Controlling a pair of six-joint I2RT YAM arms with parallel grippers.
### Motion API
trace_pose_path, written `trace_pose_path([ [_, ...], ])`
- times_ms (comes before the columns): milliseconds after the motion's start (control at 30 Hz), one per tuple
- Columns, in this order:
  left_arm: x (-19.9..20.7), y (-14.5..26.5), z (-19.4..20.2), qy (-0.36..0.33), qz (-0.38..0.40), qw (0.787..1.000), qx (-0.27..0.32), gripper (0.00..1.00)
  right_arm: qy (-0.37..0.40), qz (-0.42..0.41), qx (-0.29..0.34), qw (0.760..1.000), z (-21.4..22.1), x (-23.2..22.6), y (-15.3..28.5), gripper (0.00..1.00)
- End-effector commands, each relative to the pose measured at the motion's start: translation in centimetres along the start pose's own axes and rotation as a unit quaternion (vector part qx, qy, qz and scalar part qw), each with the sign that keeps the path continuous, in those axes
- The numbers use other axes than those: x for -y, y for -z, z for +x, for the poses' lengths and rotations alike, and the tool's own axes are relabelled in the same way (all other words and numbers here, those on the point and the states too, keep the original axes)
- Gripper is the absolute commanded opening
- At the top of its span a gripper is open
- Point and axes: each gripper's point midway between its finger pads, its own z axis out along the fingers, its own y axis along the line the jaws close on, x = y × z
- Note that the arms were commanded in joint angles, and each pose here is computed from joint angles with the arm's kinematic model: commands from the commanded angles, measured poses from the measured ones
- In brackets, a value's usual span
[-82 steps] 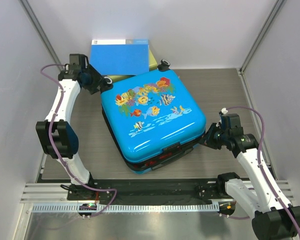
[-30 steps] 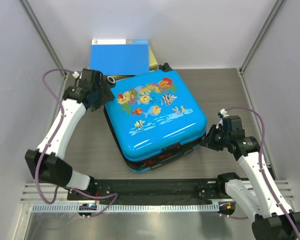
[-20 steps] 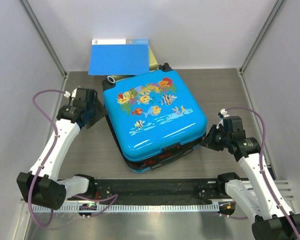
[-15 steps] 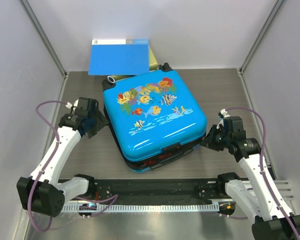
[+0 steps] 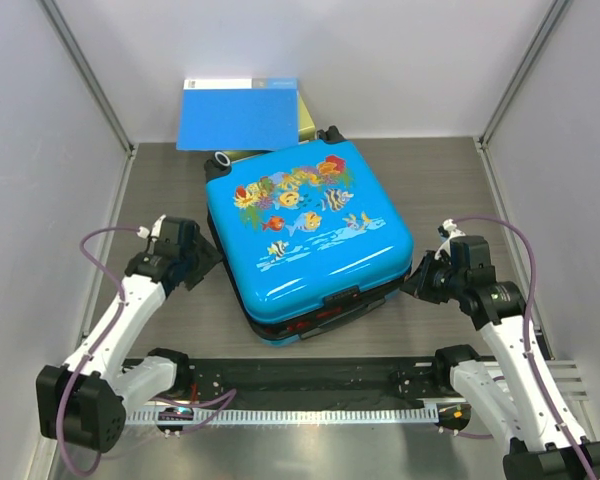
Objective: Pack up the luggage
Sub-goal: Zip the luggage at the center of the board.
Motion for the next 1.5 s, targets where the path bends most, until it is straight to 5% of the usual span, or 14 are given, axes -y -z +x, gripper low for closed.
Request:
trace_pose_path([
  [0, 2.6, 0.4, -1.2, 0.029, 0.063, 0.997, 0.031, 0.67, 0.012, -0.056, -0.001, 0.998, 0.3, -2.2, 1.2, 0.02],
  [300, 3.1, 2.1, -1.8, 0.055, 0.092, 0.993, 0.05, 0.67, 0.004, -0.05, 0.005, 0.999, 0.2, -2.1, 1.4, 0.02],
  [867, -0.3, -1.5, 1.0, 0.024, 0.026, 0.999, 0.009, 0.64, 0.002, -0.042, -0.003, 0.999, 0.6, -1.7, 1.3, 0.02],
  [1100, -0.3, -1.1, 1.1, 0.032, 0.038, 0.999, 0.013, 0.33, -0.009, -0.008, 0.003, 1.0, 0.5, -0.5, 1.2, 0.01],
  [1167, -0.2, -1.0, 1.1, 0.033, 0.04, 0.999, 0.013, 0.17, -0.015, 0.017, 0.024, 0.999, -0.1, 0.3, 1.5, 0.02],
  [1233, 0.2, -0.8, 1.0, 0.035, 0.049, 0.998, 0.013, 0.0, -0.021, 0.037, 0.044, 0.998, -0.9, 0.7, 1.9, 0.15],
  [1333, 0.9, -0.7, 0.4, 0.033, 0.058, 0.998, 0.02, 0.0, -0.041, 0.085, 0.066, 0.993, -1.5, 2.3, 2.2, 0.45],
  [1467, 1.9, -0.7, -0.3, 0.028, 0.064, 0.997, 0.021, 0.0, -0.033, 0.077, 0.075, 0.994, -2.5, 1.9, 1.7, 0.55],
])
